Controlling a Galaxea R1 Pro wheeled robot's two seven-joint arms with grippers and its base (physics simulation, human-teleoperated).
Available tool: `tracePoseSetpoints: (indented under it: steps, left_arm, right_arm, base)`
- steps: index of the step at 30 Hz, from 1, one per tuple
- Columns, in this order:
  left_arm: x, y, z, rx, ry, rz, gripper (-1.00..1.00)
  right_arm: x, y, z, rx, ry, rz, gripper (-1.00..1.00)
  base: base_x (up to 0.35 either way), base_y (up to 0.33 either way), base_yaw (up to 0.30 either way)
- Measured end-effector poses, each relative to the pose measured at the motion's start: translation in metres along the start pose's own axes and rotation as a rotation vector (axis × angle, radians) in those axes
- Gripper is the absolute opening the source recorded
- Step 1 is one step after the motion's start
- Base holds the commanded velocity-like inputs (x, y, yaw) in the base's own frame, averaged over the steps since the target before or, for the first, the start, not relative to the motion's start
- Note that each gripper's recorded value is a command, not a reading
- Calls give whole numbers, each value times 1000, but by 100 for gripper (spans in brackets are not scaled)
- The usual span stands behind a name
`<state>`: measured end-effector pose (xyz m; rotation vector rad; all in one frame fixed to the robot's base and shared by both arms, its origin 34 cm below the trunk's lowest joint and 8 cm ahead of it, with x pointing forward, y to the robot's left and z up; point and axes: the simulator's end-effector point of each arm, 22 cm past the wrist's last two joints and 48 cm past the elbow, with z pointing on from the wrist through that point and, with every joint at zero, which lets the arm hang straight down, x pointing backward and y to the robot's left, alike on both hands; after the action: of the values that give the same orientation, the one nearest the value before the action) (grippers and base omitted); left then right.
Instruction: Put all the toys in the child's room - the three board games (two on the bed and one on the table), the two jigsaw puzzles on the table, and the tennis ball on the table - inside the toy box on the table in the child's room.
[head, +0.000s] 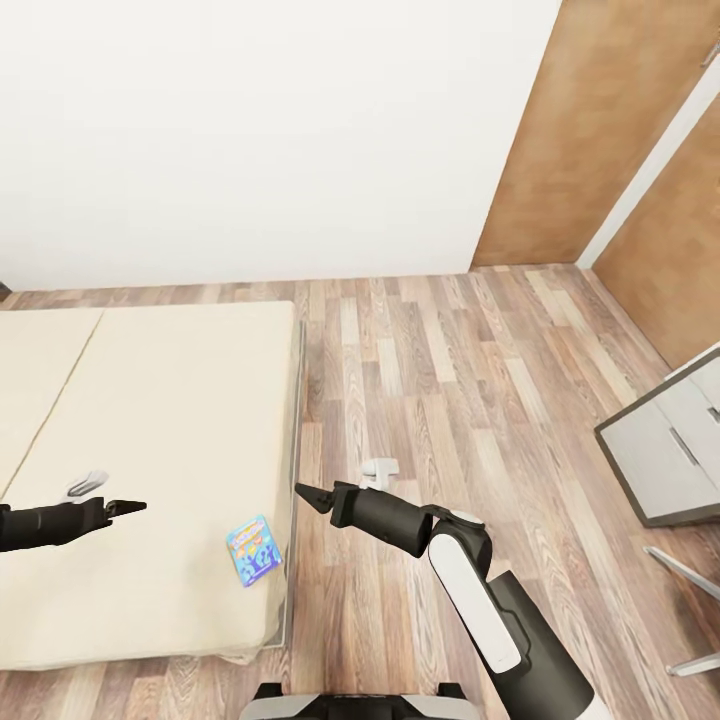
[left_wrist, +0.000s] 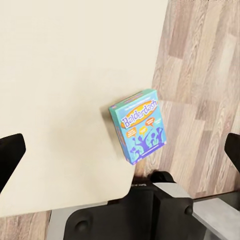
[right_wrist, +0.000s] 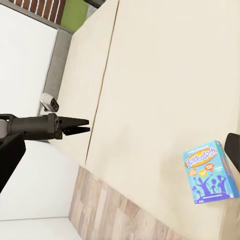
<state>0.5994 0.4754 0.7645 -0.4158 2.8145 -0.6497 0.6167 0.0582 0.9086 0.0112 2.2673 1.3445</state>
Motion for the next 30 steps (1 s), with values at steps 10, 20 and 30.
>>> tracePoseSetpoints:
  steps: [10,20,30]
  left_arm:
    - [-5,-5,-6,5,-14,6,100]
    - [-10,-9,-12,11,-29,13,100]
    - [-14,-14,-18,16,-43,19,100]
  right_arm:
    - [-5,7,-3,-4,-8,-13,100]
    - [-10,13,-5,-9,-17,-27,100]
    - [-14,20,-8,-13,-26,-40,100]
  base:
    - [0,0,0]
    - [0,0,0]
    - [0,0,0]
